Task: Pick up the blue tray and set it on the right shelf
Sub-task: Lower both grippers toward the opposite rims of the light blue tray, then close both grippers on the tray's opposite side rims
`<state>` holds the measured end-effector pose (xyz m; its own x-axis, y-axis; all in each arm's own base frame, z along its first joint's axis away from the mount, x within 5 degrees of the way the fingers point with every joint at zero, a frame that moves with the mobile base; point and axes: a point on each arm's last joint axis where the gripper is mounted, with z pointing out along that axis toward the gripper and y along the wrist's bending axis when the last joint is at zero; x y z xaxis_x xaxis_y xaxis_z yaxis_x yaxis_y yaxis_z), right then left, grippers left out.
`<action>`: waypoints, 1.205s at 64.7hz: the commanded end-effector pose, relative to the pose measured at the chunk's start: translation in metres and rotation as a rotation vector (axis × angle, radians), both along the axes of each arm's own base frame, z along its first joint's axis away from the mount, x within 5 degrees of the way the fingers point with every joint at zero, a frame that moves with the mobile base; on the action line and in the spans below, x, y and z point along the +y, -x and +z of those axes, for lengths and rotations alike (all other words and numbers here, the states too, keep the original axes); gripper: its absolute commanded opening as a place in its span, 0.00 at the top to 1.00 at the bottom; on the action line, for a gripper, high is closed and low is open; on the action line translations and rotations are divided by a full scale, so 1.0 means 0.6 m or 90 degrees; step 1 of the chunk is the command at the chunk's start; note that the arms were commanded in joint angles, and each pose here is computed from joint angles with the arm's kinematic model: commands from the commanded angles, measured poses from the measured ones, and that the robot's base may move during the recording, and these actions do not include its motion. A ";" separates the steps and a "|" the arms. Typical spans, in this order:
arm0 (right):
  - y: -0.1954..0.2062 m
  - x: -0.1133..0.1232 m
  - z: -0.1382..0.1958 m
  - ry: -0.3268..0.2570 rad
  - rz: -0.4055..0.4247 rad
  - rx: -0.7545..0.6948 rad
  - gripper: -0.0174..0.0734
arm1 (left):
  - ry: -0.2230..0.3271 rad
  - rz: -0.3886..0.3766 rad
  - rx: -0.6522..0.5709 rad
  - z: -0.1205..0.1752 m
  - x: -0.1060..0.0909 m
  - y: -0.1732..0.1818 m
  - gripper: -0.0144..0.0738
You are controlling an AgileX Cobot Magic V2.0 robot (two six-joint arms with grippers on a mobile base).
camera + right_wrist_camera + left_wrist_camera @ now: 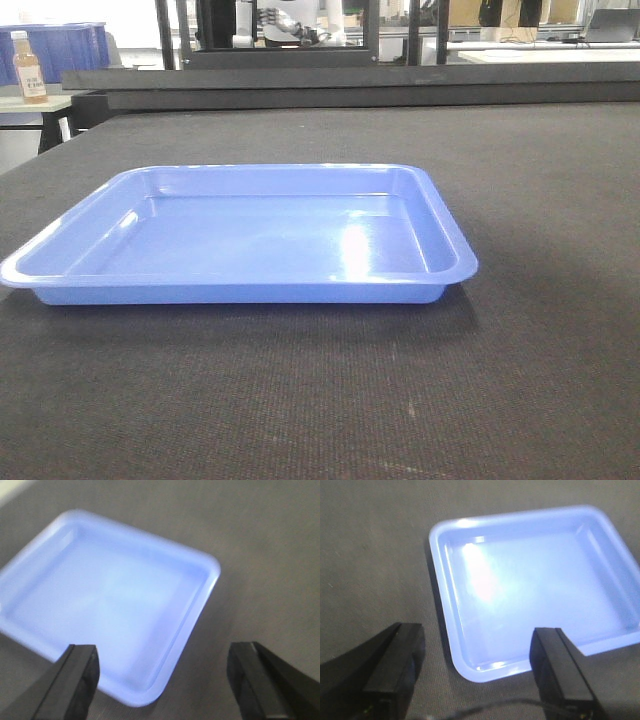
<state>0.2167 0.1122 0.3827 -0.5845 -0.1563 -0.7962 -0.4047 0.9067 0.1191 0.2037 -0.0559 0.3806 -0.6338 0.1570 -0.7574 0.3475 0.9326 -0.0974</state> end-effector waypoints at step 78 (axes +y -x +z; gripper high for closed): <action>-0.273 0.097 -0.223 0.069 -0.167 0.313 0.12 | -0.067 0.098 0.326 -0.207 -0.085 -0.281 0.42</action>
<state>0.3768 0.1720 0.2228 -0.9495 -0.0050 -0.3138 -0.0463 0.9912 0.1243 0.3704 -0.1050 0.2319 -0.9646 0.1168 -0.2364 0.1442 0.9843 -0.1022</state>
